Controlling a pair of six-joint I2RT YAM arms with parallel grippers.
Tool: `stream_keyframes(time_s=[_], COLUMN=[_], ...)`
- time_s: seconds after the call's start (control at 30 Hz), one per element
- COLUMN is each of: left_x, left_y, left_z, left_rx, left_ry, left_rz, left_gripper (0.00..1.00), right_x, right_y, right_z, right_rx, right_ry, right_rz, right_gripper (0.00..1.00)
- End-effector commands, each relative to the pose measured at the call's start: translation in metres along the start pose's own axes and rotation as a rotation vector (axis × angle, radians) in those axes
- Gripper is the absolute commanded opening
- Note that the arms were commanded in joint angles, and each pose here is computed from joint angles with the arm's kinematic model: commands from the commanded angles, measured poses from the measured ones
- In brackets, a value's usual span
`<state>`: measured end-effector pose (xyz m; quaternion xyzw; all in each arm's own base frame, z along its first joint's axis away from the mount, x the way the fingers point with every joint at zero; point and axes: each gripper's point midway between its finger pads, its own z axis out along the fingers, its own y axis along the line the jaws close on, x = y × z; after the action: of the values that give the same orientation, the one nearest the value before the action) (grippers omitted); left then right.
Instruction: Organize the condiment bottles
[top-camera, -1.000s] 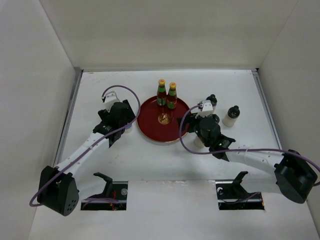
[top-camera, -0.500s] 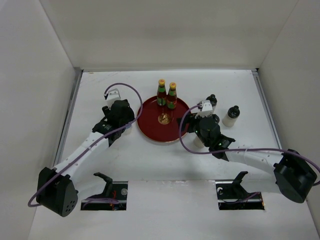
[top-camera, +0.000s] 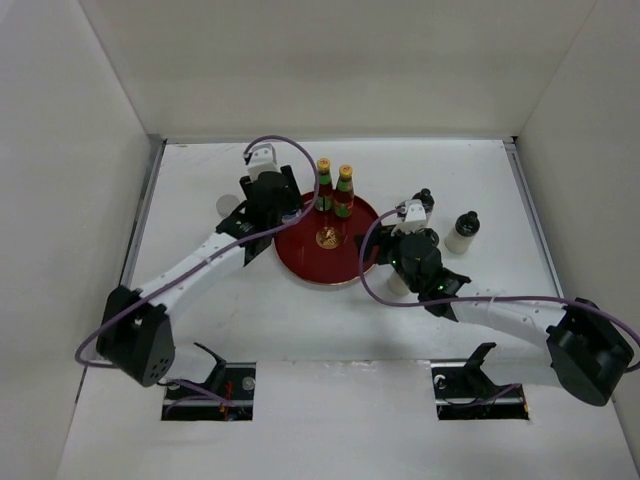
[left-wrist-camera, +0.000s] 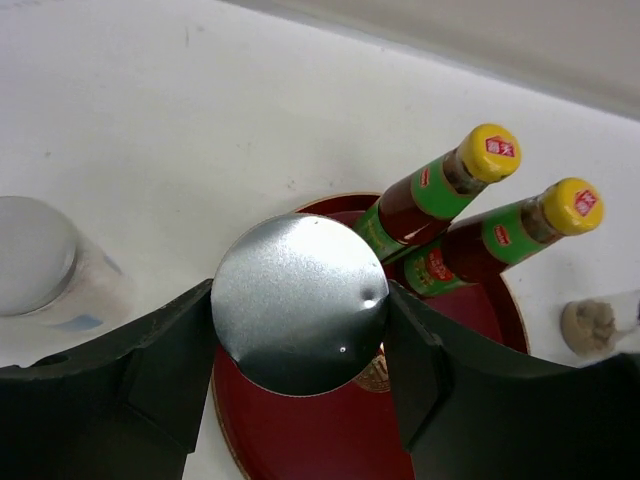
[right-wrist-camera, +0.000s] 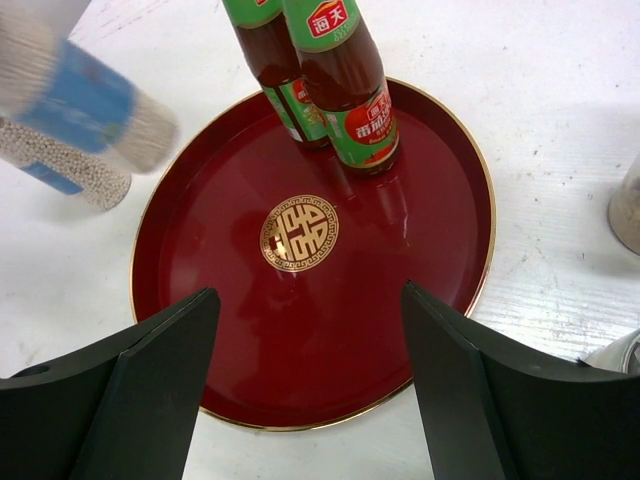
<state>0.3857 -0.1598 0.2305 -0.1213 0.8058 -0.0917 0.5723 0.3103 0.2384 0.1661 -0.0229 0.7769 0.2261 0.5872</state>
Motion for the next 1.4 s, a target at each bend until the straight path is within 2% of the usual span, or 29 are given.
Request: stream_keyframes(time_s=[0.0, 0.27, 0.5, 0.57, 0.73, 0.87, 1.07, 1.23, 1.37], left_x=[-0.034, -0.011, 0.004, 0.003, 0.007, 0.002, -0.019, -0.031, -0.025], left_y=[-0.044, -0.065, -0.064, -0.061, -0.054, -0.044, -0.009, 0.055, 0.104], left_z=[0.018, 0.063, 0.082, 0.083, 0.080, 0.065, 0.021, -0.016, -0.022], left_rx=[0.113, 0.108, 0.078, 0.060, 0.028, 0.014, -0.047, -0.193, -0.317], left_ry=[-0.106, -0.075, -0.055, -0.061, -0.057, -0.067, -0.113, -0.138, -0.105], left_rz=[-0.056, -0.001, 0.022, 0.028, 0.052, 0.050, 0.039, 0.016, -0.003], left_gripper=[0.39, 0.39, 0.40, 0.46, 0.72, 0.79, 0.79, 0.78, 0.80], right_x=[-0.018, -0.016, -0.016, -0.015, -0.016, -0.016, -0.020, -0.019, -0.019], right_y=[0.007, 0.008, 0.006, 0.005, 0.005, 0.005, 0.006, 0.005, 0.006], right_z=[0.002, 0.002, 0.003, 0.004, 0.003, 0.003, 0.001, 0.001, 0.001], right_rx=[-0.031, -0.038, -0.034, -0.033, -0.034, -0.034, -0.039, -0.037, -0.037], right_ry=[-0.065, -0.061, -0.060, -0.057, -0.059, -0.060, -0.069, -0.070, -0.067], right_rz=[0.048, 0.047, 0.048, 0.047, 0.047, 0.048, 0.051, 0.052, 0.050], right_gripper=[0.79, 0.79, 0.79, 0.79, 0.80, 0.80, 0.80, 0.80, 0.81])
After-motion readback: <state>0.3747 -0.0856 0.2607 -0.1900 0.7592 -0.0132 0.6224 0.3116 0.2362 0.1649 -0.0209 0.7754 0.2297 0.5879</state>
